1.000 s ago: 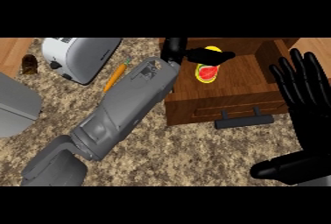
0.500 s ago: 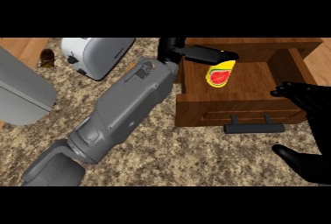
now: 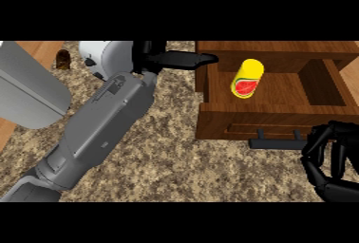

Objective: Pick up the cup, place it into the drawer and close the drawer

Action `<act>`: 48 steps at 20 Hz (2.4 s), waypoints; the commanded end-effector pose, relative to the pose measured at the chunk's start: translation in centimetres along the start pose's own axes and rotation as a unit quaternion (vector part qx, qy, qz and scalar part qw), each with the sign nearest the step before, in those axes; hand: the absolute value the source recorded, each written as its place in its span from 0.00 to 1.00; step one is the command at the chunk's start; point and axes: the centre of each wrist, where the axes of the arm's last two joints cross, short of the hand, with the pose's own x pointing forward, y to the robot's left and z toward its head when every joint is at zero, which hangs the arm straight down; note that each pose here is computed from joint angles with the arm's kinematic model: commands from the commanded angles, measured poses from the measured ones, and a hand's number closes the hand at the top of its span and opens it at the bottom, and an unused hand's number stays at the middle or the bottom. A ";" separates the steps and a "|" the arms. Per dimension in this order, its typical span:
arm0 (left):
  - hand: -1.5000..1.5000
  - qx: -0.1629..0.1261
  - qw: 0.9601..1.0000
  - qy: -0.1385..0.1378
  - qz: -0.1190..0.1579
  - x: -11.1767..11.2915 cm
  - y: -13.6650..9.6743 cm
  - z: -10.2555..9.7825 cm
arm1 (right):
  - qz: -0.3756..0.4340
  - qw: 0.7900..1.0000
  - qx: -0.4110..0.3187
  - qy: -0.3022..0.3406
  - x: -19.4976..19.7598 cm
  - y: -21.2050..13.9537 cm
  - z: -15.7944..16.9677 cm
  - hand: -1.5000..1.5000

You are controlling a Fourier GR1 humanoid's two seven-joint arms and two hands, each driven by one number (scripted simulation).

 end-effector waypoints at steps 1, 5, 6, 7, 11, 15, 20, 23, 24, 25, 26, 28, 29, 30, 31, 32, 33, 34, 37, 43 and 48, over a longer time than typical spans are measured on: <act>0.00 0.024 1.000 0.008 -0.003 0.9 4.5 2.2 | 0.049 0.998 0.021 0.022 0.7 0.2 0.1 1.00; 0.00 0.031 0.999 0.017 0.002 0.8 8.7 5.6 | 0.067 0.996 0.029 0.052 -1.3 2.0 -0.4 1.00; 0.00 0.029 1.000 0.009 0.002 1.7 8.8 6.3 | 0.074 0.995 0.016 0.061 -1.8 1.2 -0.8 1.00; 0.00 0.037 0.999 0.020 0.003 2.1 9.6 7.0 | 0.068 0.995 0.012 0.065 -2.0 1.3 -1.2 1.00; 0.00 0.049 0.999 0.015 0.015 1.6 11.3 10.7 | 0.118 0.989 0.028 0.080 -4.0 2.1 -1.6 1.00; 0.00 0.049 0.999 0.009 0.015 2.5 15.7 11.1 | 0.252 0.960 0.103 0.063 -3.0 3.2 -2.3 1.00; 0.00 0.039 0.999 0.016 0.014 3.3 18.9 14.6 | 0.318 0.936 0.129 0.083 -6.9 4.9 -3.0 1.00; 0.00 0.052 0.998 0.020 0.004 4.0 18.0 15.9 | 0.339 0.927 0.136 0.084 -9.6 5.4 -3.4 1.00; 0.00 0.056 0.998 0.014 0.004 2.1 17.9 16.4 | 0.343 0.923 0.148 0.090 -11.0 6.9 -1.7 1.00; 0.00 0.047 0.999 0.021 0.012 2.7 19.8 16.7 | 0.333 0.929 0.135 0.087 -11.4 7.0 -4.7 1.00; 0.00 0.053 0.998 0.013 0.011 3.4 19.2 16.8 | 0.338 0.926 0.138 0.093 -13.1 6.1 -4.0 0.00; 0.00 0.056 0.998 0.016 0.011 2.2 20.7 18.1 | 0.346 0.921 0.137 0.118 -13.8 4.7 -4.5 0.00; 0.00 0.063 0.998 0.019 0.008 2.0 21.3 18.7 | 0.355 0.916 0.142 0.124 -15.1 5.4 -3.9 0.00; 0.00 0.055 0.998 0.012 0.012 4.0 22.0 17.8 | 0.356 0.914 0.148 0.129 -14.9 4.7 -5.6 0.00; 0.00 0.066 0.998 0.018 0.017 1.2 22.4 18.1 | 0.374 0.904 0.161 0.130 -14.7 5.8 -6.2 0.00; 0.00 0.048 0.999 0.020 0.015 3.2 22.7 19.1 | 0.369 0.905 0.160 0.136 -16.2 6.6 -5.7 0.00; 0.00 0.049 0.998 0.024 0.014 1.0 22.8 19.4 | 0.376 0.902 0.168 0.130 -16.0 7.7 -7.3 0.00; 0.00 0.066 0.997 0.023 0.016 3.4 23.1 18.5 | 0.379 0.897 0.172 0.146 -16.1 7.1 -7.3 0.00; 0.00 0.057 0.998 0.014 0.015 2.9 24.2 19.3 | 0.370 0.900 0.172 0.151 -18.7 7.6 -8.0 0.00; 0.00 0.061 0.998 0.021 0.023 2.3 24.8 19.7 | 0.343 0.911 0.159 0.164 -20.8 3.6 -10.6 0.00; 0.00 0.052 0.998 0.013 0.025 2.1 25.8 19.6 | 0.324 0.919 0.162 0.158 -22.0 3.0 -11.5 0.00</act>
